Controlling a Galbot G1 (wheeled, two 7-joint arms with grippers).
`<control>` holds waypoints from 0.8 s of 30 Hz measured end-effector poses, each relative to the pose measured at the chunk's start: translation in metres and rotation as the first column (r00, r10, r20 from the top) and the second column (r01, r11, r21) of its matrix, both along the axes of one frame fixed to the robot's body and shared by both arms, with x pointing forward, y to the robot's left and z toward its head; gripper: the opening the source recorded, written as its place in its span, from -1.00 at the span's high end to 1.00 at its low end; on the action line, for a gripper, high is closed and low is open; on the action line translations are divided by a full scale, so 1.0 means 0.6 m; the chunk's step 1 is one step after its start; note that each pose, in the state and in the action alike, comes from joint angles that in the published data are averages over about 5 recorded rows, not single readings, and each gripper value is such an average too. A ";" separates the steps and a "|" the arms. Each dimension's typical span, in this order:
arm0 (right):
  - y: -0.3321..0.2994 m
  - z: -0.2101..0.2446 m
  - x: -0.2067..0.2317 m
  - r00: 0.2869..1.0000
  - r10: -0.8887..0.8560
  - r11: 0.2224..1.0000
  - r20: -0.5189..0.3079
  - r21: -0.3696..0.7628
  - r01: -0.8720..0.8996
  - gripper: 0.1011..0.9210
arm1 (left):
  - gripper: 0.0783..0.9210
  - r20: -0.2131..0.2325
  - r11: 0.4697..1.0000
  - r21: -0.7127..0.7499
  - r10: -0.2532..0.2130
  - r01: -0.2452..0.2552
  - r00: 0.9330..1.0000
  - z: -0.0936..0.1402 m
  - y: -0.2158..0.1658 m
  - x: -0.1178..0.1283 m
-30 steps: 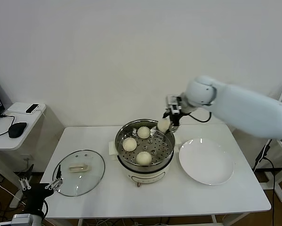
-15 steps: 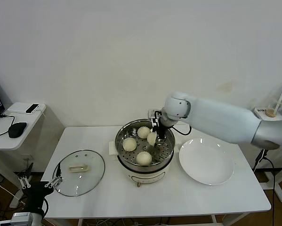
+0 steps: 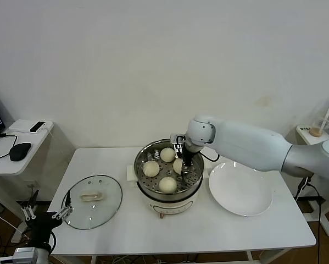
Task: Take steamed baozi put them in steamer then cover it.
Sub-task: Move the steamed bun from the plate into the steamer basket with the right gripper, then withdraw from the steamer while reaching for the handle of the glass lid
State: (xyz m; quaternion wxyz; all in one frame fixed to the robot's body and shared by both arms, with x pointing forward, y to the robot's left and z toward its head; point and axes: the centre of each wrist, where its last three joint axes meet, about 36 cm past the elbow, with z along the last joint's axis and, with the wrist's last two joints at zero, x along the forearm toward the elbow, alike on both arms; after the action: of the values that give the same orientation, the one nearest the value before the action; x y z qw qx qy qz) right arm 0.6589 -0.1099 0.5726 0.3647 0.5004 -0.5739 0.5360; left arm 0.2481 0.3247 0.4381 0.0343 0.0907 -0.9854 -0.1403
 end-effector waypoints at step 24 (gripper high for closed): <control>-0.052 0.088 -0.020 0.998 -0.024 0.993 0.053 0.118 0.018 -0.76 | -0.77 0.005 1.000 -0.006 -0.007 0.007 1.000 0.000 -0.004 0.004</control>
State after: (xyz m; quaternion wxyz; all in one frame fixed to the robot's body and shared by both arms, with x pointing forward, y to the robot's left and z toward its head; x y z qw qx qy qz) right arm 0.6468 -0.1411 0.6254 0.3247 0.5003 -0.6192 0.5108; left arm 0.2504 0.3224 0.4380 0.0316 0.0877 -0.9861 -0.1374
